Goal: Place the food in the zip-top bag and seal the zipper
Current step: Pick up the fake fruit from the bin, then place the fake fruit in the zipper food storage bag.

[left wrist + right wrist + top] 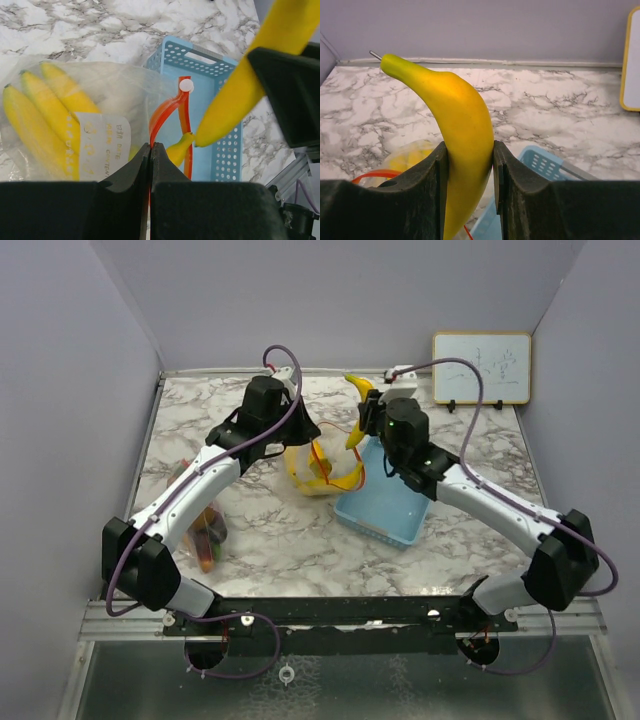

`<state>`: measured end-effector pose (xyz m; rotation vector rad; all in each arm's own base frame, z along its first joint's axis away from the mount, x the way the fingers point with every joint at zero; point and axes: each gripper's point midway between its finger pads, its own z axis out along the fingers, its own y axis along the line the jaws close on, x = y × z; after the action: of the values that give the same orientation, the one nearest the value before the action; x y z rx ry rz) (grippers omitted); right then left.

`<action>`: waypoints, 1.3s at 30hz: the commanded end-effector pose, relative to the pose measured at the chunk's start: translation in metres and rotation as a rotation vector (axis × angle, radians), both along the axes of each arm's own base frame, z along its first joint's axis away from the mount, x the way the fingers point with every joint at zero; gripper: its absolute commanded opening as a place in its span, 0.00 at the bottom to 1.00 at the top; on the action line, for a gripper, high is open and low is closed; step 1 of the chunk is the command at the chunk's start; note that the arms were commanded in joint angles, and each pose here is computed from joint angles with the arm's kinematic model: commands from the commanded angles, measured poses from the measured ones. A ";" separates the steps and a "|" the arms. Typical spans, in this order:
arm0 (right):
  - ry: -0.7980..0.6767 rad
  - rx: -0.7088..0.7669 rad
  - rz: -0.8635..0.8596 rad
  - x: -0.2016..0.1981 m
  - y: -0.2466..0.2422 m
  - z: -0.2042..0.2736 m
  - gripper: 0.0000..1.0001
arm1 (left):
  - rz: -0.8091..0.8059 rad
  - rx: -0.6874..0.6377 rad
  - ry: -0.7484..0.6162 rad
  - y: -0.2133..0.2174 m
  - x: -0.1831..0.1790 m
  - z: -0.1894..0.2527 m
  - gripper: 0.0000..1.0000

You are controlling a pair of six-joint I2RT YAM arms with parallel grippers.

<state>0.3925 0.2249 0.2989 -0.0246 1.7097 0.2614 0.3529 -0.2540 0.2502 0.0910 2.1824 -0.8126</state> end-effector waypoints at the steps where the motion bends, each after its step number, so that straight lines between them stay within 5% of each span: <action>1: -0.222 -0.010 -0.072 0.018 0.023 0.040 0.02 | -0.026 -0.044 -0.031 -0.007 0.004 0.026 0.00; 18: -0.086 -0.036 -0.044 -0.009 0.084 -0.051 0.04 | -0.018 -0.028 -0.002 -0.009 0.008 0.016 0.00; 22: -0.041 -0.055 -0.045 -0.012 0.082 -0.059 0.45 | -0.025 -0.032 0.000 -0.011 0.009 0.015 0.00; 25: -0.036 -0.078 -0.088 -0.017 0.066 -0.048 0.64 | -0.025 -0.034 -0.002 -0.011 0.010 0.016 0.00; 30: 0.004 -0.124 -0.080 -0.032 0.040 -0.041 0.74 | -0.016 -0.016 -0.020 -0.007 0.010 0.019 0.00; 39: 0.329 -0.073 -0.087 -0.052 -0.017 -0.109 0.67 | -0.010 -0.025 -0.060 -0.005 0.011 0.038 0.00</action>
<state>0.3620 0.2231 0.2546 0.0752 1.8078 0.1630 0.3614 -0.2596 0.2553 0.0963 2.2021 -0.8186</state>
